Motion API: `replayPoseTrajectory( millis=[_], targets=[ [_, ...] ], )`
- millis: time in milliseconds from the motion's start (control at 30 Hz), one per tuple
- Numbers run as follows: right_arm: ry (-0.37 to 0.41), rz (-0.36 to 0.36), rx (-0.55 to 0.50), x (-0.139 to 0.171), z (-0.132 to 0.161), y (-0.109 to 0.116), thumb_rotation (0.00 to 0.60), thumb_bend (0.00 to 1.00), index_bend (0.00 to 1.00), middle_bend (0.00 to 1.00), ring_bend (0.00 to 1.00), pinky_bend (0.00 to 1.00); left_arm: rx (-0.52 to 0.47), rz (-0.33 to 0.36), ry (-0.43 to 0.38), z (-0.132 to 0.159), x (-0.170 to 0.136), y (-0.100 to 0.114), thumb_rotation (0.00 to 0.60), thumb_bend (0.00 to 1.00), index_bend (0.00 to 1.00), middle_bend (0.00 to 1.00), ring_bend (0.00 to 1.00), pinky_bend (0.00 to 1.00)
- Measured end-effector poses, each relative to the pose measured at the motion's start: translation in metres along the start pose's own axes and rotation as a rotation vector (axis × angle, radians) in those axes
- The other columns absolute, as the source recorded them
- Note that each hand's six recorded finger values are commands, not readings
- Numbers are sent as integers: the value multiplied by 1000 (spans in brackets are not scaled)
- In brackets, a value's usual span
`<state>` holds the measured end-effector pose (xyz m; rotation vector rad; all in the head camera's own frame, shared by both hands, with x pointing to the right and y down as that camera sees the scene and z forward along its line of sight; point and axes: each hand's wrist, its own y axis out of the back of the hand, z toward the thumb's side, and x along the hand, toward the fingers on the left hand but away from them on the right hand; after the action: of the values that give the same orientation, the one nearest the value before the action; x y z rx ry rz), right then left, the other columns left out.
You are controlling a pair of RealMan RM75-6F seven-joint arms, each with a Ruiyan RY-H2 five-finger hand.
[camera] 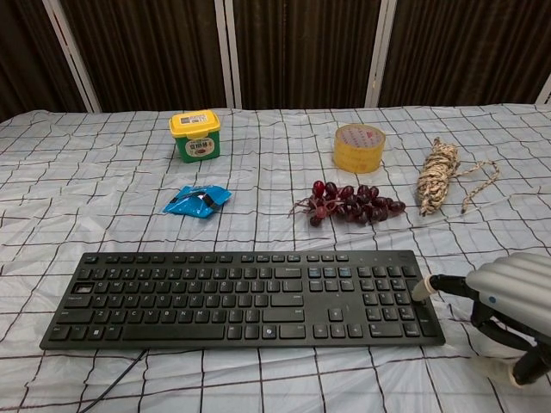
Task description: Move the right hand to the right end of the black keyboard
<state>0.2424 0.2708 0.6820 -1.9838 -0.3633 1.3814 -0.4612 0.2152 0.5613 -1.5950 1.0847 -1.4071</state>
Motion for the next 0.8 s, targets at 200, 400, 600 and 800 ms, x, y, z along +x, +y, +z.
replayPoseTrajectory(
  millis=[200,400,600,800],
  targets=[
    [-1,25,13,0,3,-7,600,319,186,865,835,710,-2,1,-2,0,0,0,600,31,0,0,0,0],
    [-1,4,5,0,5,-1,600,320,186,865,835,710,-1,0,-2,0,0,0,600,31,0,0,0,0],
    [-7,-58,17,-1,2,21,600,321,185,847,815,706,-2,1,-1,0,0,1,600,31,0,0,0,0],
    [-32,-149,54,4,-11,49,600,319,179,596,570,533,-2,-1,-1,0,0,1,600,32,0,0,0,0]
  ],
)
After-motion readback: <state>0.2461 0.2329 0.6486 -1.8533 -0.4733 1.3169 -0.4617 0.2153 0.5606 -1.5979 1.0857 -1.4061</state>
